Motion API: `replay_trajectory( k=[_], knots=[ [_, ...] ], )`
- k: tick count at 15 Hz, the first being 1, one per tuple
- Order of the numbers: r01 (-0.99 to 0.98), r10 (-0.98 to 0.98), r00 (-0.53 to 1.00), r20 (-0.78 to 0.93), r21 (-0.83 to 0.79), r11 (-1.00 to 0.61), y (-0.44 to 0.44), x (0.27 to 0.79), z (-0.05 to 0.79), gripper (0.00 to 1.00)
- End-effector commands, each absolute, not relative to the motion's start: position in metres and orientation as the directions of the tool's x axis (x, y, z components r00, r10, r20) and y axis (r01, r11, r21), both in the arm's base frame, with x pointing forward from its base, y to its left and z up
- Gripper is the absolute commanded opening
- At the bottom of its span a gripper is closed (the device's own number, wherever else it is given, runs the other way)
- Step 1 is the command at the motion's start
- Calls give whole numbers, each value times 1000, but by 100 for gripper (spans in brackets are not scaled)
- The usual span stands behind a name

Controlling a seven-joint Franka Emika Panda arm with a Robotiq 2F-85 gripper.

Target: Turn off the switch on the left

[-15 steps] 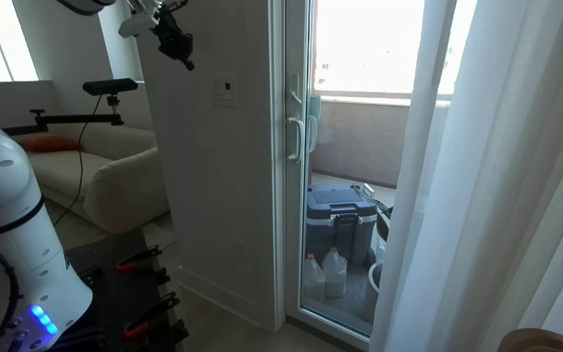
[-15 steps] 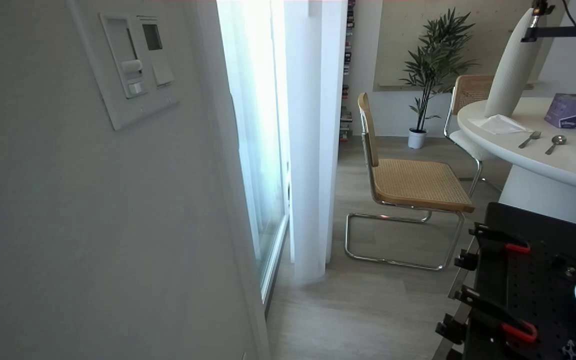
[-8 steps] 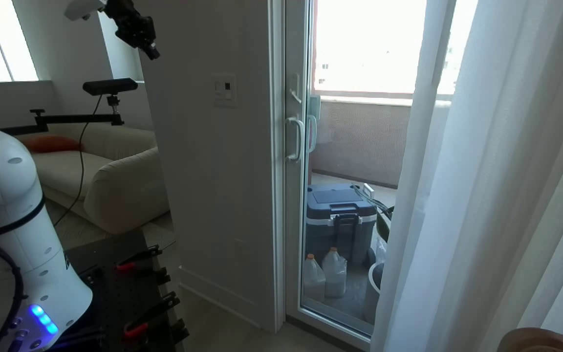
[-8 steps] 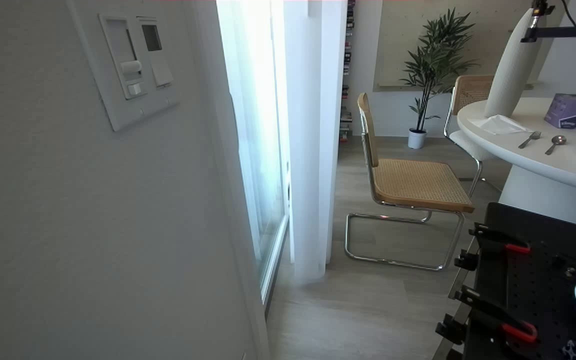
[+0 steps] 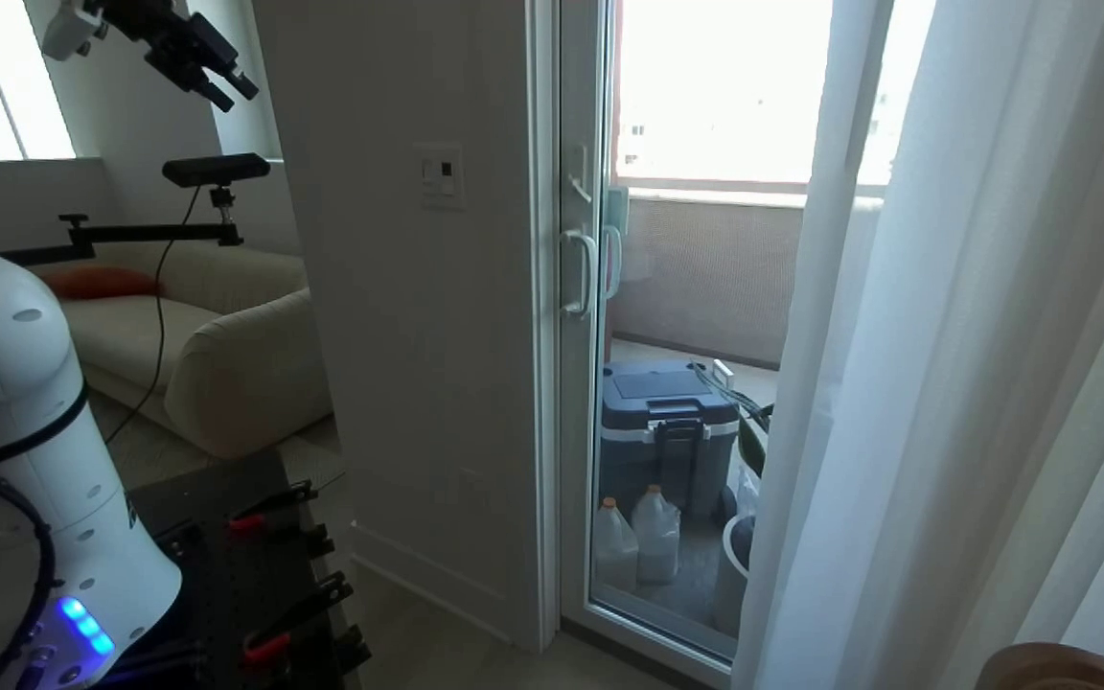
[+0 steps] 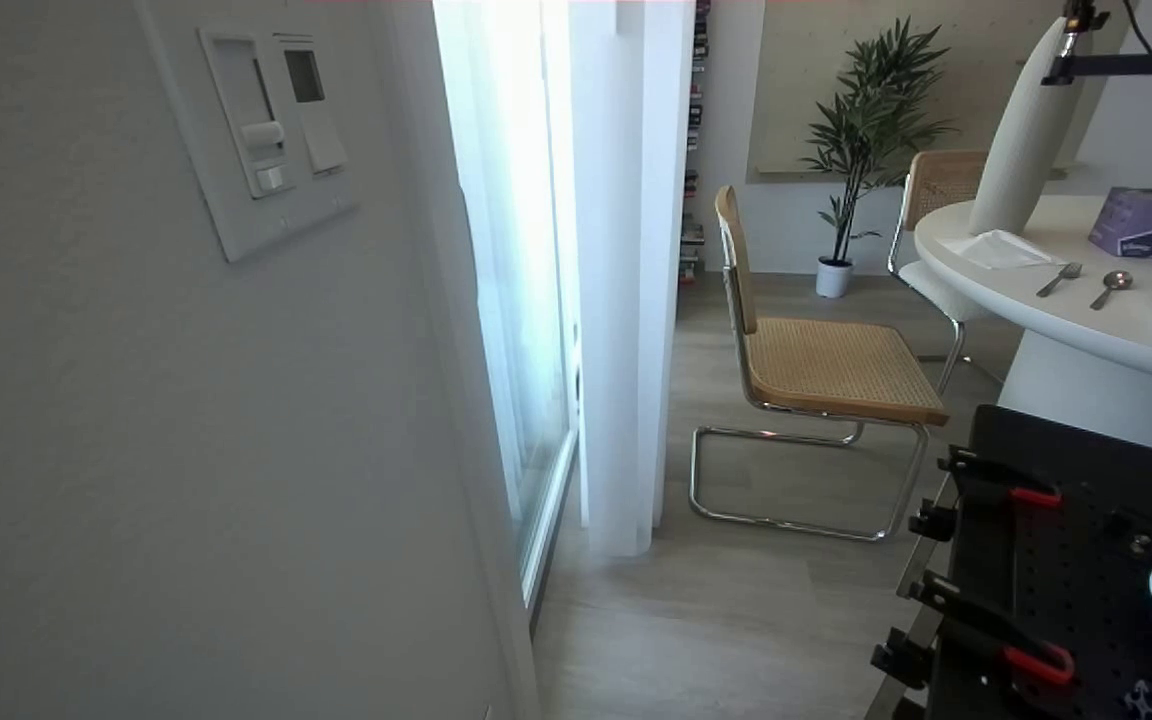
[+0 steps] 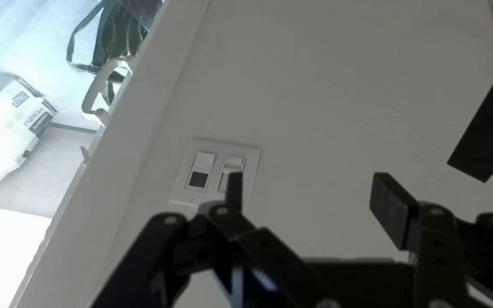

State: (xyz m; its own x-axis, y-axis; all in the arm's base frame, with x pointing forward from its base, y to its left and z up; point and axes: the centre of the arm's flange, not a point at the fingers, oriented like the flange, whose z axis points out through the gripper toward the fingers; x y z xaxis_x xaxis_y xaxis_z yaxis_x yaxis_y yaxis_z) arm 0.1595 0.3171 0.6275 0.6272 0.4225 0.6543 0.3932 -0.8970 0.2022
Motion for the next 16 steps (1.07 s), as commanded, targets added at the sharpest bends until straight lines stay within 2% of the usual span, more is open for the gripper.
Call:
replay_trajectory(
  k=[1,6,7,16],
  knots=[
    [311,375,593,713,226,-923,324,160,621,100],
    [286,353,582,732,222,-932,319,199,620,100],
    [288,355,591,725,222,-932,319,181,624,100],
    [279,344,597,725,215,-936,318,193,621,100]
  ],
)
